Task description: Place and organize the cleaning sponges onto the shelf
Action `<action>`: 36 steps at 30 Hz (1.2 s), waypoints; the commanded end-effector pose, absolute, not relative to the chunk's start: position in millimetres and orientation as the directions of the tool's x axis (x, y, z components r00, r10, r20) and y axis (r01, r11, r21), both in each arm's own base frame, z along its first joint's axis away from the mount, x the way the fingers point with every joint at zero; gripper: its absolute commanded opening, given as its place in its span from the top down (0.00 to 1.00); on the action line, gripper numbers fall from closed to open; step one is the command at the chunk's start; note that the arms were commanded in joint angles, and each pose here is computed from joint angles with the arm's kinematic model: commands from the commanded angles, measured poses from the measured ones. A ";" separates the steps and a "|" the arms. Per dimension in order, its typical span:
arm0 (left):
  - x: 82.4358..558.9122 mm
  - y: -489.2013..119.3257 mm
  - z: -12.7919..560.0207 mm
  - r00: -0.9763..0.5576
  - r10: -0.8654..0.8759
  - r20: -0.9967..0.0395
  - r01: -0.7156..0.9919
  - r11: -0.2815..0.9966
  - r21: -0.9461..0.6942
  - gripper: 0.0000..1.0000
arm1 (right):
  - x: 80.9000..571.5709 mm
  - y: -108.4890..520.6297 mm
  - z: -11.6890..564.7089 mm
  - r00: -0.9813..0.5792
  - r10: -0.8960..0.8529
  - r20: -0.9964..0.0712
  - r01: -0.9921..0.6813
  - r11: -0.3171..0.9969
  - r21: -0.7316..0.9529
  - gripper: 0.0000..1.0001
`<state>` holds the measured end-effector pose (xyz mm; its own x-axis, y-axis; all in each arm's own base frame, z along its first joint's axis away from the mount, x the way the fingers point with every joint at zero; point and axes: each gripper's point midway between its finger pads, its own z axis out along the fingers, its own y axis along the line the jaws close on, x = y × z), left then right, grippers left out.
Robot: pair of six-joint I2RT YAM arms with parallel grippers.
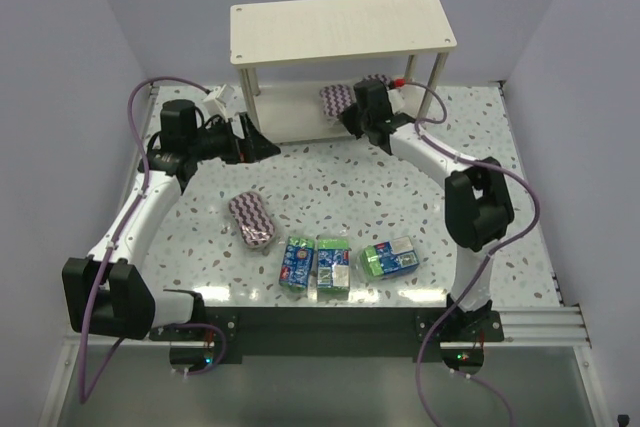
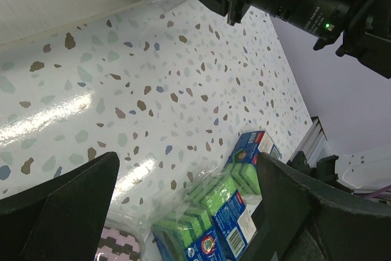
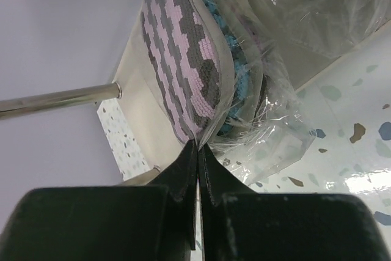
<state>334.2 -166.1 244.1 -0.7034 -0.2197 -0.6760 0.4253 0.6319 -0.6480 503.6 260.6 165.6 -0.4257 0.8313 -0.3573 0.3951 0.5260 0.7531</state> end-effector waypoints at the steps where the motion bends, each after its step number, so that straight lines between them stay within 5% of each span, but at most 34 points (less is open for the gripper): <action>1: 339.8 -165.6 260.9 -0.666 -0.210 -0.716 0.471 0.626 -0.622 0.00 | 515.1 260.5 169.3 -0.327 0.876 -0.354 0.447 0.474 0.759 1.00; 22: 335.7 -163.6 257.3 -0.669 -0.205 -0.714 0.463 0.636 -0.617 0.00 | 531.6 268.6 159.7 -0.237 0.925 -0.297 0.505 0.379 0.776 1.00; 24: 335.3 -163.2 256.5 -0.670 -0.205 -0.713 0.461 0.639 -0.616 0.00 | 533.5 269.0 166.8 -0.230 0.929 -0.290 0.488 0.368 0.792 0.92; 25: 334.9 -163.3 257.1 -0.670 -0.204 -0.714 0.462 0.638 -0.616 0.00 | 530.3 272.2 170.0 -0.249 0.926 -0.284 0.468 0.372 0.802 0.75; 28: 335.1 -162.4 257.2 -0.669 -0.206 -0.715 0.460 0.641 -0.615 0.00 | 531.4 279.3 192.7 -0.274 0.917 -0.288 0.353 0.375 0.857 0.51; 36: 332.5 -160.9 258.1 -0.663 -0.213 -0.718 0.456 0.645 -0.613 0.00 | 483.4 285.2 253.9 -0.421 0.846 -0.327 0.164 0.426 0.890 0.32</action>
